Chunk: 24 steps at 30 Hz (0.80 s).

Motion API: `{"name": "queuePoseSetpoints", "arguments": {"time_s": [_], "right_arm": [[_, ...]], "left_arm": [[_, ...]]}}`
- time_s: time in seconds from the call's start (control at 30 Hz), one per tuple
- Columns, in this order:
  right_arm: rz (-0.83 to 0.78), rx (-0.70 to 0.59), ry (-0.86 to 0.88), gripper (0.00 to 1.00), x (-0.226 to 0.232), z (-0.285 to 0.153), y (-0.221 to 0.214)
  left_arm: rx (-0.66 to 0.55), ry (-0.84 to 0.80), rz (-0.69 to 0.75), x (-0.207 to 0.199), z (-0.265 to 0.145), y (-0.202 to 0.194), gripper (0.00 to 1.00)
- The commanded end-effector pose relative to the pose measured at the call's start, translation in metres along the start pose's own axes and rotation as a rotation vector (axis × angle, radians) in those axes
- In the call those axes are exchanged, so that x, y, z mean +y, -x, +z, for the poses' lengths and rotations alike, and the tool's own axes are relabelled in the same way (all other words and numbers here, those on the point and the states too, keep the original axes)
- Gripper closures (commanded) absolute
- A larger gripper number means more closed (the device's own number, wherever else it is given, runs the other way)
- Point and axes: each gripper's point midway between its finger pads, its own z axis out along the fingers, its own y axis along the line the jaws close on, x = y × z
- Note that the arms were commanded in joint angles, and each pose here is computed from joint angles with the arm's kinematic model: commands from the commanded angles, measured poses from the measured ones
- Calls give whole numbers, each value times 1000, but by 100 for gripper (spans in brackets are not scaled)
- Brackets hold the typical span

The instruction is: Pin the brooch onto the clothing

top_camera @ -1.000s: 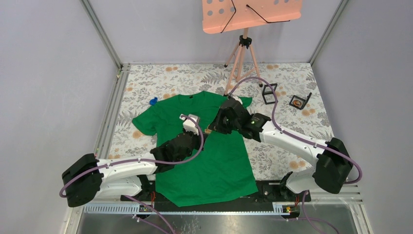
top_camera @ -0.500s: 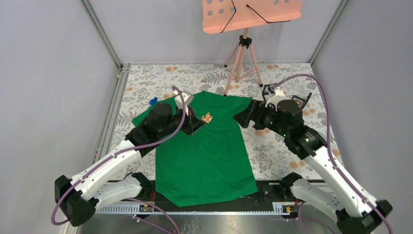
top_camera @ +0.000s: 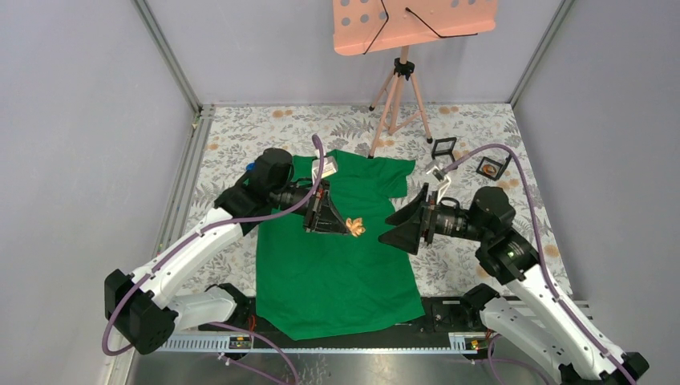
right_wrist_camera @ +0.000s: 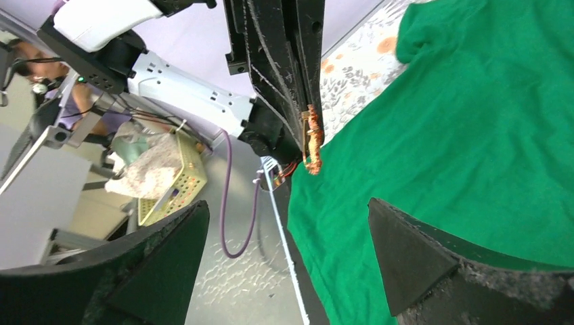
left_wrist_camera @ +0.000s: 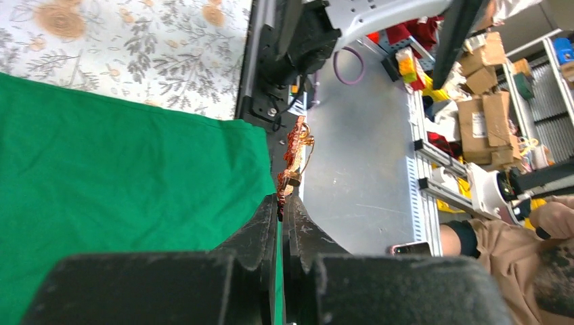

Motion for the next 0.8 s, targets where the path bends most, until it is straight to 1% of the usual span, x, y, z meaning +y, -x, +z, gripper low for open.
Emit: {"name": "queuePoseSetpoints", "arguments": {"time_s": [0.0,0.2,0.27,0.37,0.5,0.77], "right_arm": [[-2,35,168,9,19,11,-1],[25,11,204,12,25,29,-2],[24,25,199,17,25,37,-5],[39,70,205,30,26,49,-12],[51,35,192,41,22,55,-7],[75,7,161,51,18,55,-4]], "left_arm": [[6,-128,53,-27,-6,0,100],[-4,-72,36,-21,-7,-2,100],[-6,-60,29,-19,-7,-2,100],[-5,-45,21,-15,-6,-2,100],[0,-46,16,-16,-6,-4,100],[-4,-57,30,-20,-9,-4,100]]}}
